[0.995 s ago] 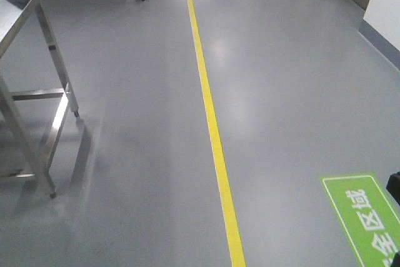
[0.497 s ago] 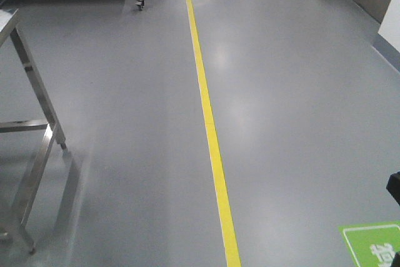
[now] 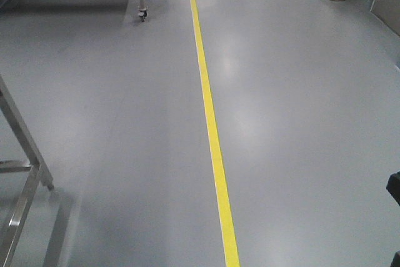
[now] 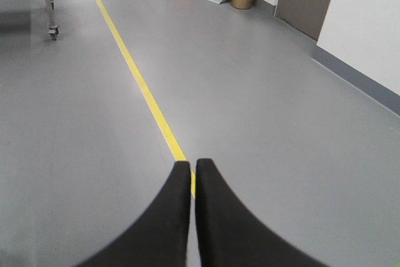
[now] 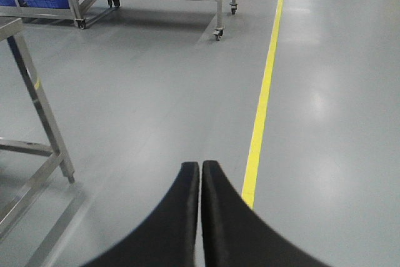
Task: Move and align brake pads A on conveyor
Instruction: 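Drive along the yellow floor line toward the blue-crate shelves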
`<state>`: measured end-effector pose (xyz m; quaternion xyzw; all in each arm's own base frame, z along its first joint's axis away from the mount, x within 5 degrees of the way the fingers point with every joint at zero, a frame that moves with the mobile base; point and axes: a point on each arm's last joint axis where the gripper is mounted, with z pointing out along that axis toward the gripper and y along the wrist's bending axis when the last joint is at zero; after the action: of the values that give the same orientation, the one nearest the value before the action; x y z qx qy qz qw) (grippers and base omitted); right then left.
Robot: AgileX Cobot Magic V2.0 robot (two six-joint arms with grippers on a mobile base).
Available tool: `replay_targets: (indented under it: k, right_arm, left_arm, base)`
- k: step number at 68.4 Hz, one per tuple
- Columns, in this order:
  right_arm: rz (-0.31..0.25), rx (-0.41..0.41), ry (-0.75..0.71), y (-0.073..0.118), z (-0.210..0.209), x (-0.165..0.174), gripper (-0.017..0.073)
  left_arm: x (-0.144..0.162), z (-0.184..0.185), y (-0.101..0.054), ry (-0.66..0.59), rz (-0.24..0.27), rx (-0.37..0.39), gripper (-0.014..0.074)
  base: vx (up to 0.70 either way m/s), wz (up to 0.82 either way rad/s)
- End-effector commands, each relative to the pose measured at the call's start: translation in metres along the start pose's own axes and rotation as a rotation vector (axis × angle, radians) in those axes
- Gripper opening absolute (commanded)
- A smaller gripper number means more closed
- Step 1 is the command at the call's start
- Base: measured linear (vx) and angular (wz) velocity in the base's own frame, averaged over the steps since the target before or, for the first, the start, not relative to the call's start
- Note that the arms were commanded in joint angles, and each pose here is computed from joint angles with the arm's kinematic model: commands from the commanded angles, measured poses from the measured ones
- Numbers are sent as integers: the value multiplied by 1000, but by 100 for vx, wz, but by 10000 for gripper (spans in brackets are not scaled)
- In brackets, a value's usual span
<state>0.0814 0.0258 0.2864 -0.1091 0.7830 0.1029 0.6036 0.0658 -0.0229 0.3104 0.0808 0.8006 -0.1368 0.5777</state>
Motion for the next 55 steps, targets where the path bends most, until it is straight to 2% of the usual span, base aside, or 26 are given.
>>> replay_targets:
  k: [1,55]
  right_arm:
    - [-15,2,-98,0,-3,-16,-10]
    - [-15,2,-98,0,-3,-16,-10]
  left_arm:
    - [-12,-2,-1,-81,-10,6,-7]
    - [-12,-2,-1,-81,-10,6,-7]
  base:
    - [57,5]
    - [53,4]
